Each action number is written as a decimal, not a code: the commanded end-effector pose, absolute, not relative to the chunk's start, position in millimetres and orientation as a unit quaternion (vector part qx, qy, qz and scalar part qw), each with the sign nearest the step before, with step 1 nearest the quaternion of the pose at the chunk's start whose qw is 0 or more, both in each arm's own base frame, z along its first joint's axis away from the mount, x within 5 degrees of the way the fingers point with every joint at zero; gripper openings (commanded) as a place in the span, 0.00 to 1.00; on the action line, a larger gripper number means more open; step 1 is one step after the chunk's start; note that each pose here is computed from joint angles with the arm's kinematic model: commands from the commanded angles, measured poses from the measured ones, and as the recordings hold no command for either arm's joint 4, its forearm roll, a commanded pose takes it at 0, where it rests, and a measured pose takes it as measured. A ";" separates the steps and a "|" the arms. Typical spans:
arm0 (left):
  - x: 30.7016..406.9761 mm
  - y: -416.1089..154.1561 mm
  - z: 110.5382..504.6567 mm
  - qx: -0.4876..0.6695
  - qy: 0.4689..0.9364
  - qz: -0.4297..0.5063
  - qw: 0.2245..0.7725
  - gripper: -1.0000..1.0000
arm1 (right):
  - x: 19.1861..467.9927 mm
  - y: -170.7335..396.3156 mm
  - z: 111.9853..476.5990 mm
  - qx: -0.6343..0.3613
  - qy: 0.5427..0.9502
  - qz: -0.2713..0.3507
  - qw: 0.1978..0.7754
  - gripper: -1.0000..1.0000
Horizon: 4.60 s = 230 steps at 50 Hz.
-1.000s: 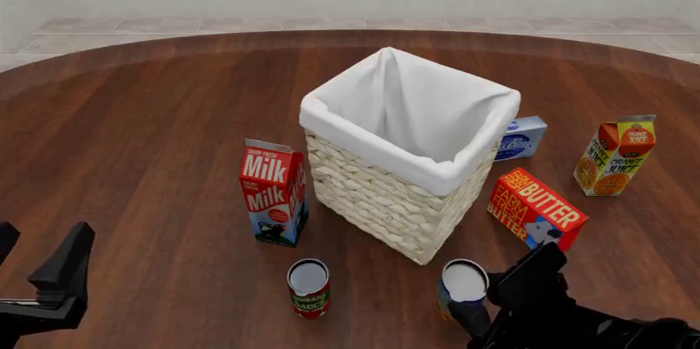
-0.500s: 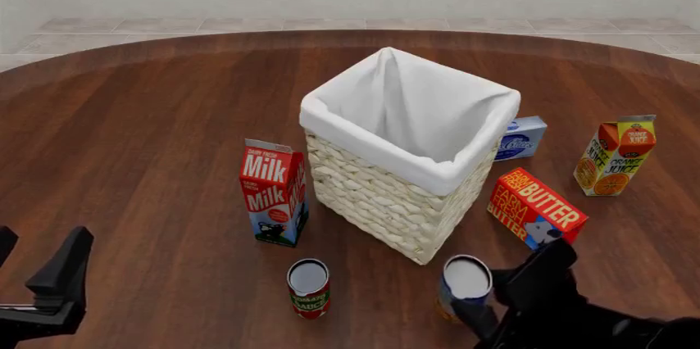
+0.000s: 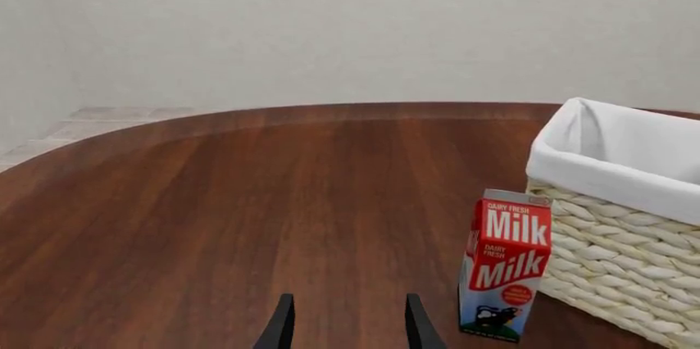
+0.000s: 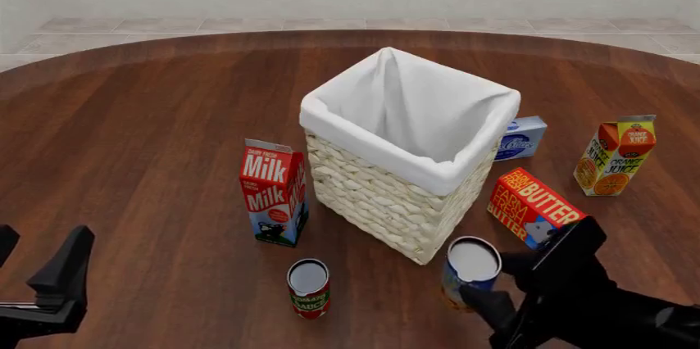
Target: Pick up the alphabet soup and the tomato sauce, and put them in the basket.
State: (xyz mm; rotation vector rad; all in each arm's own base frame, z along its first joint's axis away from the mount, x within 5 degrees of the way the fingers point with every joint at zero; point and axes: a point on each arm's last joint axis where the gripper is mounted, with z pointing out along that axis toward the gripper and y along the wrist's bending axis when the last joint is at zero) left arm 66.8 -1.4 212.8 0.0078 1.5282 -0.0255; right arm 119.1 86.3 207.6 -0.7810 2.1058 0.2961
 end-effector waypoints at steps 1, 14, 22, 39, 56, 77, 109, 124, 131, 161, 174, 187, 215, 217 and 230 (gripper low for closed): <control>69.1 -1.5 213.3 0.005 0.692 -0.011 0.722 1.00 | 113.5 85.7 231.4 -0.313 0.833 0.129 0.437 0.00; 65.2 -1.4 212.3 0.004 0.692 -0.011 0.722 1.00 | 107.0 83.9 249.0 -0.331 0.824 0.128 0.442 0.00; 65.7 -1.4 212.5 0.004 0.692 -0.011 0.722 1.00 | 102.4 85.5 261.6 -0.344 0.817 0.136 0.443 0.00; 67.0 -1.6 213.2 0.006 0.691 -0.011 0.723 1.00 | 91.8 91.5 298.0 -0.362 0.794 0.170 0.457 0.00; 62.6 -1.7 211.6 0.006 0.692 -0.013 0.722 1.00 | 92.6 100.0 333.0 -0.379 0.775 0.182 0.471 0.00; 62.7 -1.7 211.7 0.006 0.692 -0.013 0.722 1.00 | 98.1 107.9 381.1 -0.372 0.761 0.196 0.494 0.00; 64.2 -1.7 212.0 0.006 0.692 -0.013 0.722 1.00 | 158.1 137.4 418.8 -0.347 0.762 0.155 0.524 0.00; 63.1 -1.6 211.8 0.006 0.692 -0.012 0.722 1.00 | 183.5 139.8 418.5 -0.324 0.774 0.137 0.527 0.00; 63.7 -1.6 211.8 0.005 0.692 -0.013 0.722 1.00 | 198.8 141.2 413.9 -0.312 0.782 0.127 0.525 0.00; 65.5 -1.5 212.2 0.003 0.693 -0.014 0.721 1.00 | 265.3 144.3 383.9 -0.279 0.822 0.085 0.490 0.00; 69.9 -1.6 213.3 0.002 0.693 -0.014 0.721 1.00 | 275.7 147.3 364.2 -0.286 0.838 0.075 0.459 0.00; 69.1 -1.6 213.1 0.001 0.693 -0.015 0.721 1.00 | 284.4 145.2 343.2 -0.286 0.848 0.065 0.441 0.00; 69.9 -1.6 213.1 0.002 0.694 -0.015 0.720 1.00 | 294.0 144.0 322.8 -0.290 0.856 0.055 0.425 1.00; 69.8 -1.6 213.2 0.002 0.694 -0.014 0.720 1.00 | 294.6 143.4 323.3 -0.289 0.856 0.055 0.426 1.00; 68.0 -1.6 212.8 0.003 0.693 -0.014 0.721 1.00 | 293.3 142.6 329.3 -0.289 0.853 0.055 0.431 1.00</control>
